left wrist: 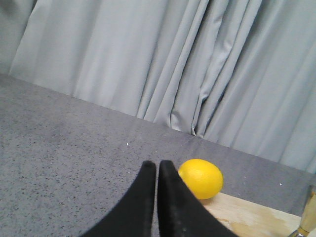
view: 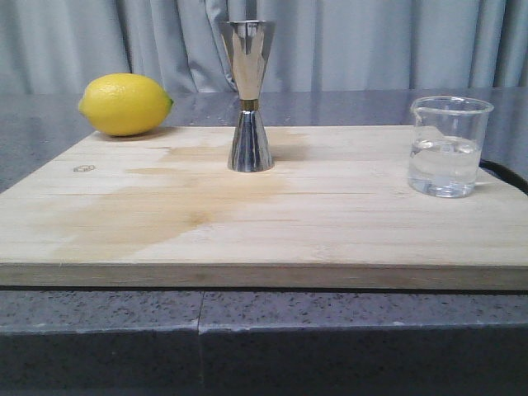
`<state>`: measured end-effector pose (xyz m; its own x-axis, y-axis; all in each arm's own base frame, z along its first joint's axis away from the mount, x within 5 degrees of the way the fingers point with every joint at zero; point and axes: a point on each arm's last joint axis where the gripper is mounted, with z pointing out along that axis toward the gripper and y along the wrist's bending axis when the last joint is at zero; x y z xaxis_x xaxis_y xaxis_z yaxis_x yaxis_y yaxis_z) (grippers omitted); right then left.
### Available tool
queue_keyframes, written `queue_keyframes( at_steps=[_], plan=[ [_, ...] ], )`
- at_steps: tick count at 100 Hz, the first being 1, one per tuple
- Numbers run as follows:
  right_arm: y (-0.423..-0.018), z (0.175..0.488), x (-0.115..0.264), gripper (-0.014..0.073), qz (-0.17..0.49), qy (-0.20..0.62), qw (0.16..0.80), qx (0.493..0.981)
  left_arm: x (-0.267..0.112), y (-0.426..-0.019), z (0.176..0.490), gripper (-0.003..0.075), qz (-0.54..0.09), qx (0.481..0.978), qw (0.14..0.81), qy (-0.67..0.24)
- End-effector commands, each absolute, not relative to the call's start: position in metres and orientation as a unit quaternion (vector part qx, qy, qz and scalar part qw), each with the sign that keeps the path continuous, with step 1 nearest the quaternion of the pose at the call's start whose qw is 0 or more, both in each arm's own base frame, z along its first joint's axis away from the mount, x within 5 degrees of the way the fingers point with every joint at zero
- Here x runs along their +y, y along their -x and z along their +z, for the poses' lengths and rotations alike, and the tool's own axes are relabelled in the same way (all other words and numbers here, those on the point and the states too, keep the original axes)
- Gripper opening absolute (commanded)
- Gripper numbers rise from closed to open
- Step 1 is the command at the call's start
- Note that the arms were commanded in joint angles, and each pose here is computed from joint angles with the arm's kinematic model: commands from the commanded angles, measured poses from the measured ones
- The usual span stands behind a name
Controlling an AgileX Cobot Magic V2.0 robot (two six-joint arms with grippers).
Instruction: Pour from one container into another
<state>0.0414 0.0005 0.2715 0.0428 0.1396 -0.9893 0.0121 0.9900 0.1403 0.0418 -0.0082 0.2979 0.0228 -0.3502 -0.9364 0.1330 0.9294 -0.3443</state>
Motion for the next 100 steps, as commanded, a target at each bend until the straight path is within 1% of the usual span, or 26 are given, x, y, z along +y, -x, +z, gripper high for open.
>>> queue_keyframes(
  at_steps=[1, 4, 10, 15, 25, 32, 33, 34, 40, 55, 63, 68, 75, 79, 80, 85, 87, 88, 89, 92, 97, 100],
  plan=[
    [-0.042, 0.305, 0.001, -0.0071, 0.043, -0.055, 0.722, 0.688, -0.01, -0.047, 0.334, -0.0019, -0.166, 0.685, 0.707, 0.061],
    [-0.043, 0.314, 0.001, -0.0071, 0.043, -0.054, 0.717, 0.694, -0.012, -0.05, 0.341, -0.0019, -0.16, 0.699, 0.695, 0.049],
    [-0.048, 0.324, 0.001, -0.0071, 0.044, -0.054, 0.69, 0.72, -0.016, -0.057, 0.357, -0.0019, -0.154, 0.724, 0.672, 0.017],
    [-0.053, 0.333, 0.001, -0.0071, 0.043, -0.052, 0.669, 0.74, -0.023, -0.068, 0.363, -0.0019, -0.145, 0.758, 0.635, -0.036],
    [-0.063, 0.349, 0.002, -0.0071, 0.04, -0.046, 0.629, 0.775, -0.037, -0.088, 0.374, -0.0019, -0.172, 0.79, 0.577, -0.115],
    [-0.071, 0.354, 0.002, -0.0071, 0.025, -0.025, 0.6, 0.799, -0.045, -0.103, 0.379, -0.0019, -0.195, 0.795, 0.555, -0.152],
    [-0.073, 0.353, 0.002, -0.0071, 0.023, -0.021, 0.593, 0.805, -0.047, -0.106, 0.38, -0.0019, -0.206, 0.794, 0.552, -0.15],
    [-0.074, 0.355, 0.002, -0.0071, 0.021, -0.019, 0.591, 0.806, -0.047, -0.107, 0.38, -0.0019, -0.201, 0.794, 0.551, -0.159],
    [-0.083, 0.354, 0.002, -0.0071, 0.014, -0.007, 0.568, 0.823, -0.052, -0.118, 0.382, -0.0018, -0.218, 0.79, 0.545, -0.177],
    [-0.099, 0.349, 0.001, -0.0071, 0.018, -0.008, 0.538, 0.843, -0.061, -0.144, 0.377, -0.0017, -0.235, 0.788, 0.514, -0.244],
    [-0.105, 0.346, 0.001, -0.0053, 0.018, -0.009, 0.528, 0.849, -0.066, -0.152, 0.372, 0.0013, -0.251, 0.784, 0.498, -0.273],
    [-0.108, 0.346, 0.001, -0.0021, 0.018, -0.009, 0.526, 0.85, -0.069, -0.158, 0.366, 0.0061, -0.257, 0.78, 0.484, -0.303],
    [-0.112, 0.345, 0.0, 0.0051, 0.018, -0.01, 0.525, 0.851, -0.073, -0.165, 0.361, 0.0168, -0.274, 0.772, 0.47, -0.329],
    [-0.113, 0.345, 0.0, 0.0122, 0.017, -0.01, 0.528, 0.849, -0.075, -0.168, 0.359, 0.0258, -0.283, 0.768, 0.467, -0.336],
    [-0.114, 0.345, 0.0, 0.0122, 0.017, -0.01, 0.528, 0.849, -0.075, -0.169, 0.358, 0.0275, -0.284, 0.767, 0.465, -0.338],
    [-0.116, 0.346, 0.0, 0.0224, 0.017, -0.01, 0.531, 0.847, -0.077, -0.174, 0.357, 0.0418, -0.294, 0.764, 0.465, -0.337],
    [-0.117, 0.346, 0.0, 0.0251, 0.017, -0.01, 0.531, 0.847, -0.077, -0.176, 0.356, 0.0452, -0.299, 0.764, 0.465, -0.332],
    [-0.117, 0.346, 0.0, 0.0278, 0.016, -0.011, 0.533, 0.846, -0.078, -0.177, 0.356, 0.0485, -0.303, 0.764, 0.465, -0.329],
    [-0.118, 0.346, 0.0, 0.0305, 0.016, -0.011, 0.531, 0.847, -0.078, -0.178, 0.356, 0.0501, -0.304, 0.764, 0.465, -0.327],
    [-0.119, 0.346, 0.0, 0.0355, 0.016, -0.011, 0.532, 0.847, -0.078, -0.181, 0.355, 0.0568, -0.308, 0.764, 0.469, -0.319],
    [-0.121, 0.344, 0.0, 0.0425, 0.021, -0.013, 0.527, 0.849, -0.078, -0.188, 0.355, 0.0627, -0.316, 0.761, 0.478, -0.303],
    [-0.123, 0.343, 0.0, 0.0451, 0.025, -0.015, 0.524, 0.851, -0.079, -0.19, 0.355, 0.0638, -0.32, 0.76, 0.48, -0.298]
  ],
)
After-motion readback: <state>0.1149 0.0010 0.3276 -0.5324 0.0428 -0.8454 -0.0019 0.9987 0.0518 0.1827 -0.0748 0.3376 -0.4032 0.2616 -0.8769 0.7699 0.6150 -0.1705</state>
